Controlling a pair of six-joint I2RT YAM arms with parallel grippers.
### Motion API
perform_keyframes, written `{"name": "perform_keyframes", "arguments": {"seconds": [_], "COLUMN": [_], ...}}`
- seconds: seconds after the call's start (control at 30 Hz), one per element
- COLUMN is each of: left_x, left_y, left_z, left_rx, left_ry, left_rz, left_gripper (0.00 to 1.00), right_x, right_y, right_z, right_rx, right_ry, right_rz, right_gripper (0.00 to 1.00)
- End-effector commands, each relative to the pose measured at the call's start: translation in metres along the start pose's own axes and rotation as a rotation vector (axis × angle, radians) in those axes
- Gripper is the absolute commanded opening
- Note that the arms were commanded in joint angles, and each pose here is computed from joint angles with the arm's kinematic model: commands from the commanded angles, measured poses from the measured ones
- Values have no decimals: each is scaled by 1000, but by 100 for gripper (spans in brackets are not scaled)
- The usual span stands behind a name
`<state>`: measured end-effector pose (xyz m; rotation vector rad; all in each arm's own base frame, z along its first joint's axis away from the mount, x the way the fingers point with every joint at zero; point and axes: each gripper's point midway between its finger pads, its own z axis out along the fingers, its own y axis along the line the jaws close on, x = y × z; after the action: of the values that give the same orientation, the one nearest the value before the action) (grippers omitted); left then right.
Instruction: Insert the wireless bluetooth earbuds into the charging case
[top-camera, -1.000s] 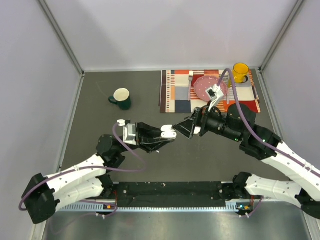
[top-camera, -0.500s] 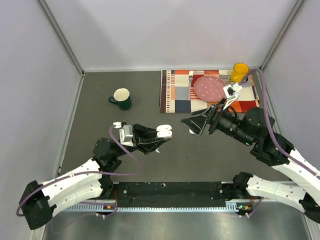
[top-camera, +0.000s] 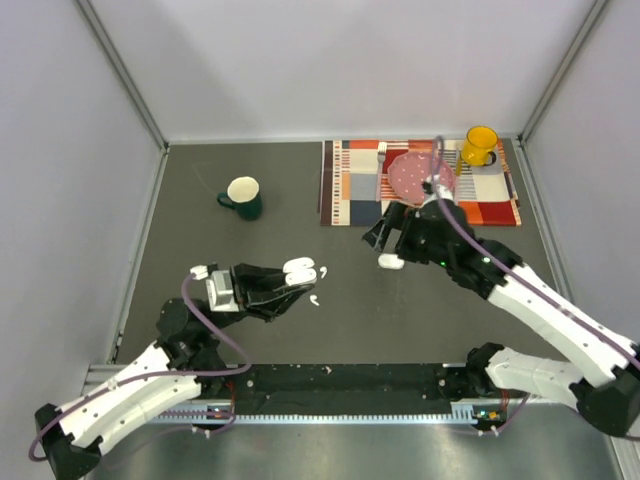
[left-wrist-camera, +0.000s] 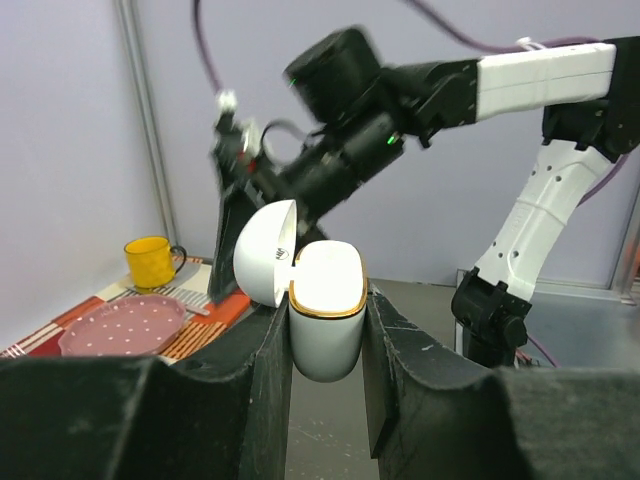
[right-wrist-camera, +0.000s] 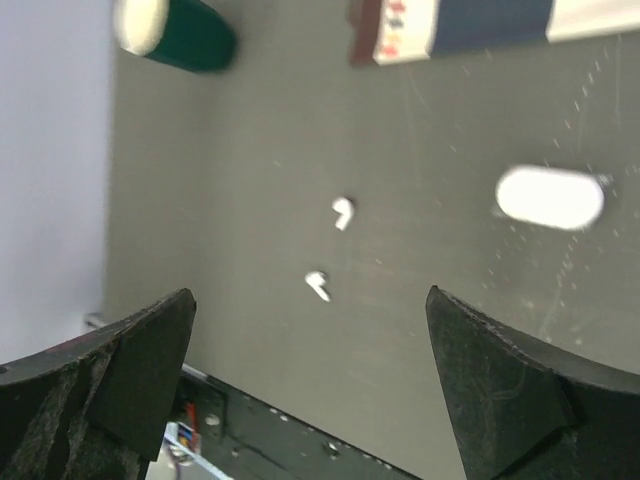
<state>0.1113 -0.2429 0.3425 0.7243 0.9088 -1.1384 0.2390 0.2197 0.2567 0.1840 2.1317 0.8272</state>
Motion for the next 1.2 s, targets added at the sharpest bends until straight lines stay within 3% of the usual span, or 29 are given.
{"name": "perform_keyframes", "arguments": {"seconds": [0.0,0.13,0.27,0.43,0.67,0.9,1.17], "left_x": [-1,2,5,7,5,8,18], "left_y": [5,7,10,15,19,34,35], "left_z": [-10,-17,-21,-23,-28,-43,-43], "left_rx": [-51,-73,-96,-115,-145,-231,-196], "left_ry": [17,55,70,108,105,134,165], "left_rz": [37,46,49,63,65,90,53], "left_gripper": [0,0,0,0,0,0,0], "right_x": [18,38,53,59,58,77,113], "right_y": [-19,-37,-28,-33,-13,-2,-6], "right_z": [28,58,78,88,111,129,153], "right_rx": [147,285,318,373,326,332,373], "right_ry": [86,132,176,162,183,223,306], "right_rz": [-2,-48,-77,15,9,-3,-34], "right_gripper": [99,99,99,99,99,99,93]}}
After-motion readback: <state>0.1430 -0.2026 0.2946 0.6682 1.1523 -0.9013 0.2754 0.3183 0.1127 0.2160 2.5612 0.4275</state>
